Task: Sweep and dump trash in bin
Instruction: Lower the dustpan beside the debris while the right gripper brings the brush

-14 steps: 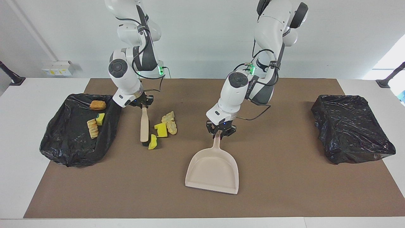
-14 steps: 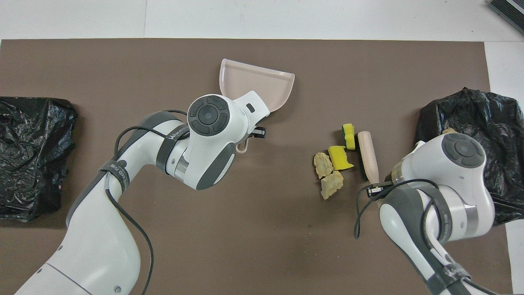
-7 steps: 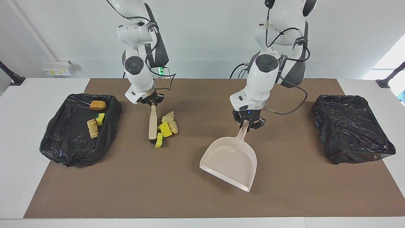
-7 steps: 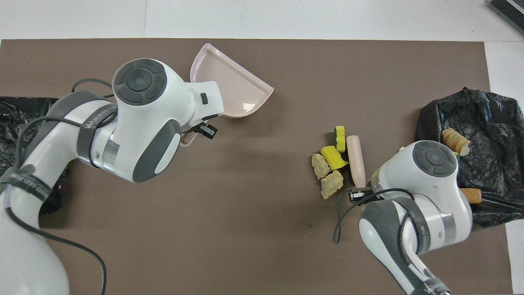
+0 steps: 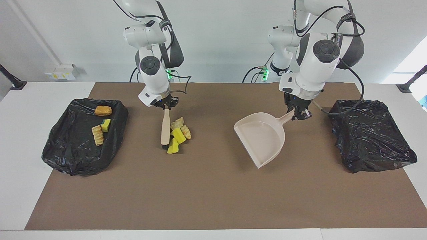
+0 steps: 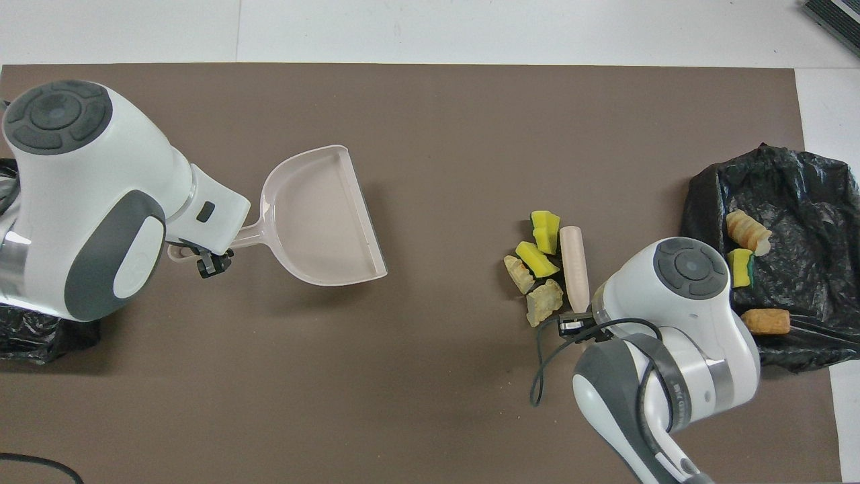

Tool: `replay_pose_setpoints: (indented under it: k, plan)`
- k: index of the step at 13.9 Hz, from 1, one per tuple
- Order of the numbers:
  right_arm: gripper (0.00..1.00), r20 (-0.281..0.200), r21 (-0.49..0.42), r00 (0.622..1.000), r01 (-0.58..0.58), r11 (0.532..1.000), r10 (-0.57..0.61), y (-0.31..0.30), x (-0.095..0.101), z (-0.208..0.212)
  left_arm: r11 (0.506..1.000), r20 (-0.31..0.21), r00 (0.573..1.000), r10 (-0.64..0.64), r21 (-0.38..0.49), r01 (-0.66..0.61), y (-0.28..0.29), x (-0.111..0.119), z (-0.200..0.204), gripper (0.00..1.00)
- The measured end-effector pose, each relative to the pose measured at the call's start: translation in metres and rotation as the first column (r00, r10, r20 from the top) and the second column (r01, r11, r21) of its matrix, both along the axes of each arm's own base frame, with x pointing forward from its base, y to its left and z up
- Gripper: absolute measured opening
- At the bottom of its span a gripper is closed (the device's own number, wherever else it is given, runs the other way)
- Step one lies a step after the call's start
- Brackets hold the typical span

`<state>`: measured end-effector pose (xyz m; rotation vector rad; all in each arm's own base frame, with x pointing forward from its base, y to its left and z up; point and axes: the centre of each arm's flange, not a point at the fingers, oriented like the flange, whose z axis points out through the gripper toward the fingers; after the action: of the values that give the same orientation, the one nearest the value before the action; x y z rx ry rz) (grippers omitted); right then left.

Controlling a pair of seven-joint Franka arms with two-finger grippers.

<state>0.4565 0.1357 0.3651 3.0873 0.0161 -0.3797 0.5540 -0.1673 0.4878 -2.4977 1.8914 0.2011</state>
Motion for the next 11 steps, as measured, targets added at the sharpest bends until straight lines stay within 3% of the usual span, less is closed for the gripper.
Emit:
replay_pose_setpoints:
  k: [5,11]
  plan:
    - [0.26,0.012,-0.001,1.0,0.011,1.0,-0.011,-0.01,-0.003,0.029,0.994,0.041,0.994,-0.104,-0.012,0.105,-0.029,-0.045,-0.063,0.32]
    - [0.26,0.043,0.004,0.999,0.025,1.0,-0.025,-0.026,-0.019,-0.014,0.995,0.055,0.997,-0.058,-0.073,0.062,-0.074,-0.067,-0.079,0.32]
